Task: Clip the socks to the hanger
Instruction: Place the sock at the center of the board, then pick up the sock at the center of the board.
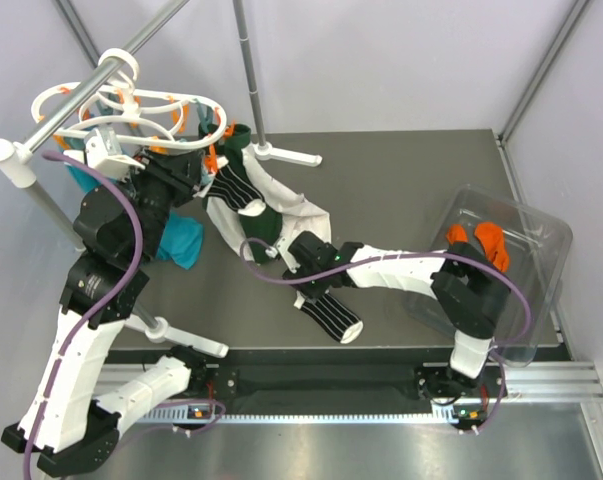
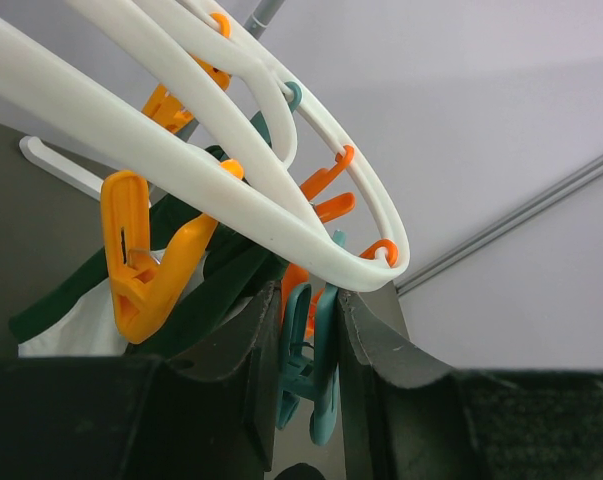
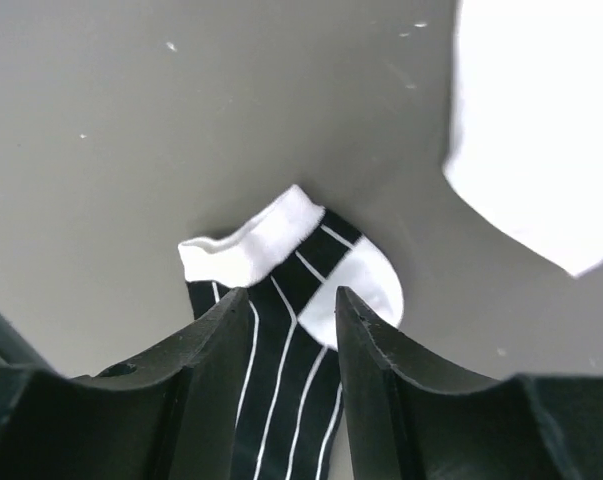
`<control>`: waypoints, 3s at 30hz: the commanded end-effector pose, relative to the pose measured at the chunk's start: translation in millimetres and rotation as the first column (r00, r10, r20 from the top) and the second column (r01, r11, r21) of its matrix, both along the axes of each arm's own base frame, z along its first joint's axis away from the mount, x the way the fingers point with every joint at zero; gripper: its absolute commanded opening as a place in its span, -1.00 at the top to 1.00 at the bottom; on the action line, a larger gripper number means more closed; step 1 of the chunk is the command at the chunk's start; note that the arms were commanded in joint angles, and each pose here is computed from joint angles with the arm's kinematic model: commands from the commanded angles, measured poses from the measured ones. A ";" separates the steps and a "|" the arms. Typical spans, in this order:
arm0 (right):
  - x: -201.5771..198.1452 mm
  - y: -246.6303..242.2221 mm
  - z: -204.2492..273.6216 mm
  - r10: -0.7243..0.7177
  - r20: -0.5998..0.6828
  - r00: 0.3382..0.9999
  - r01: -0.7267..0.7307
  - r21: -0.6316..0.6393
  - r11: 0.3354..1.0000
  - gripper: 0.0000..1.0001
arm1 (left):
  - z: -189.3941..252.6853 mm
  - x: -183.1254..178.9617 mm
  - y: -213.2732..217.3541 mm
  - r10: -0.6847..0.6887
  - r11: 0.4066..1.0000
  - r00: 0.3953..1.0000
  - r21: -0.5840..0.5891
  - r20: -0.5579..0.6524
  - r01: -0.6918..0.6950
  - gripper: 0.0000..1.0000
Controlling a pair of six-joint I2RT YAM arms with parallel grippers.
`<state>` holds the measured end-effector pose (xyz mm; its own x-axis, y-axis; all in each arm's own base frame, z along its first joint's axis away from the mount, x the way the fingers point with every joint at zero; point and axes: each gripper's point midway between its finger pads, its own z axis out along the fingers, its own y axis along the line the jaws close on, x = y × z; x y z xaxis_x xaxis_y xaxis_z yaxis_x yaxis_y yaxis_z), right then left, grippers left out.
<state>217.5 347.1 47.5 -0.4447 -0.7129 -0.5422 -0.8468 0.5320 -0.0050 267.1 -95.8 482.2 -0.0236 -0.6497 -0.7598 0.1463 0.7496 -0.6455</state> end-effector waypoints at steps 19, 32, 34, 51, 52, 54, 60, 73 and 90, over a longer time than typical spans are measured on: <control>-23.0 23.5 -28.8 0.053 -0.061 0.997 -0.048 0.077 0.996 0.91 | -22.8 -3.3 -2.8 -0.020 0.999 0.997 0.028 -0.073 0.022 1.00; -64.0 63.7 189.6 0.054 -0.175 0.983 0.062 0.597 0.800 1.00 | -20.8 -9.2 -5.7 -0.048 0.999 0.997 -0.002 -0.063 0.048 1.00; -66.8 72.6 228.7 0.086 -0.165 0.983 0.049 0.676 0.735 1.00 | -21.0 -9.7 -6.9 -0.055 0.998 0.996 -0.008 -0.066 0.054 1.00; -64.8 119.6 381.5 0.170 -0.167 0.971 0.065 0.872 0.485 1.00 | -20.5 -11.5 -10.6 -0.075 0.997 0.995 -0.036 -0.066 0.073 1.00; -63.8 120.6 394.1 0.171 -0.153 0.973 0.057 0.883 0.465 1.00 | -19.9 -12.4 -10.9 -0.079 0.996 0.995 -0.040 -0.064 0.076 1.00; -55.3 127.4 388.9 0.138 -0.177 0.974 0.090 0.871 0.483 1.00 | -20.3 -12.0 -11.4 -0.080 0.996 0.995 -0.041 -0.065 0.078 1.00; -47.1 140.0 404.8 0.133 -0.171 0.976 0.093 0.886 0.454 1.00 | -17.1 -13.9 -9.7 -0.077 0.996 0.995 -0.039 -0.058 0.075 1.00; -38.8 136.9 405.2 0.100 -0.162 0.982 0.101 0.887 0.451 1.00 | -18.1 -13.5 -9.2 -0.073 0.997 0.995 -0.033 -0.061 0.072 1.00; -37.3 124.6 423.1 0.063 -0.126 0.990 0.087 0.897 0.433 1.00 | -18.5 -12.1 -9.3 -0.071 0.997 0.996 -0.023 -0.062 0.070 1.00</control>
<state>189.7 483.8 427.5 -0.6117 0.0893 -0.7860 -0.7559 0.2270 0.6141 257.0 -98.3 483.6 -0.0414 -0.6874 -0.7251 0.1753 0.7095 -0.6826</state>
